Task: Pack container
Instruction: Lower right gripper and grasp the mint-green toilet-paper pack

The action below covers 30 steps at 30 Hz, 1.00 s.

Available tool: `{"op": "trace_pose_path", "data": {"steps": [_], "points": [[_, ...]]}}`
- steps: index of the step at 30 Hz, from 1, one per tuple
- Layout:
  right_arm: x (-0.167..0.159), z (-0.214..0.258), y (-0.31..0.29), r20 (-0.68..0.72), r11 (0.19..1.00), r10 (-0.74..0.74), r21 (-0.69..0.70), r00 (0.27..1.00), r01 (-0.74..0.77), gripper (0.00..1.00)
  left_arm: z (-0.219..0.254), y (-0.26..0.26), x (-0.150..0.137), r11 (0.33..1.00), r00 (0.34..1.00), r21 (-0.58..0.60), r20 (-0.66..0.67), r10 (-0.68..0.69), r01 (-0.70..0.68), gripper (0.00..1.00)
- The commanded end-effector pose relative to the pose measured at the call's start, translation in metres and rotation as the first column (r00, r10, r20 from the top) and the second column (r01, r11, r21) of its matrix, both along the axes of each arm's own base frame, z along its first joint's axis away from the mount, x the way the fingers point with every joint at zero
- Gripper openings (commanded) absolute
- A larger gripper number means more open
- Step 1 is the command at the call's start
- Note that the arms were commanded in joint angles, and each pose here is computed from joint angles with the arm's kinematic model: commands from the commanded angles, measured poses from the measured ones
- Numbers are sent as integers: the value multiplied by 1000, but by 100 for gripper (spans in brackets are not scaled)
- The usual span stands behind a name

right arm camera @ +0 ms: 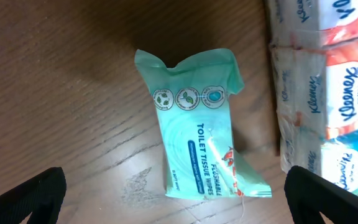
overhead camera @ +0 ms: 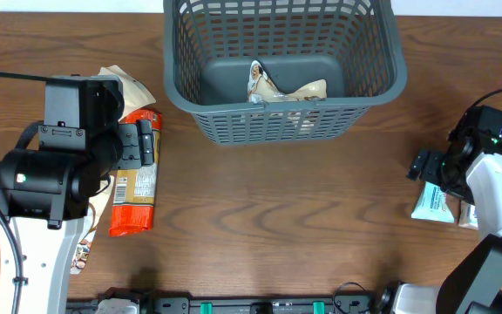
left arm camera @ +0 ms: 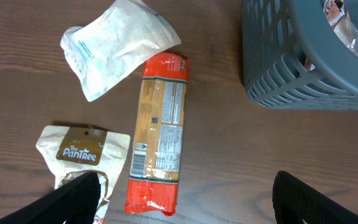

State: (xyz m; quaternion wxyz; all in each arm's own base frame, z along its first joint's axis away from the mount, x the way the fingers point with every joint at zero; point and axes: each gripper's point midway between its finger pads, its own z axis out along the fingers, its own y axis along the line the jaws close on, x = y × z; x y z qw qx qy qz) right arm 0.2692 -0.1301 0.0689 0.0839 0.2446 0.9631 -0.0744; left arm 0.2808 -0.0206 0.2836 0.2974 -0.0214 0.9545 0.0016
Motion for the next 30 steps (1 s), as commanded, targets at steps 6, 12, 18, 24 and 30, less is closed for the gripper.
{"op": "trace_pose_path", "data": {"steps": [6,12,18,24,30], "points": [[2,-5,-3,10,1000,-27,6,1000,27,99,-1,1,-1,1000,1000,9,-5,-6,6,84],[-2,-23,-1,19,1000,-27,3,999,27,99,-1,1,-1,1000,1000,9,-4,-7,7,84],[-5,-44,0,46,1000,-28,-6,999,28,98,-1,1,-1,1000,1000,9,-5,-6,6,84],[-4,-56,0,85,999,-41,-13,996,42,95,-1,1,-1,1000,1000,9,-5,-6,6,84],[-3,-67,0,128,998,-57,-23,990,60,89,-1,1,-1,1000,1000,9,-7,-7,7,84]]}}
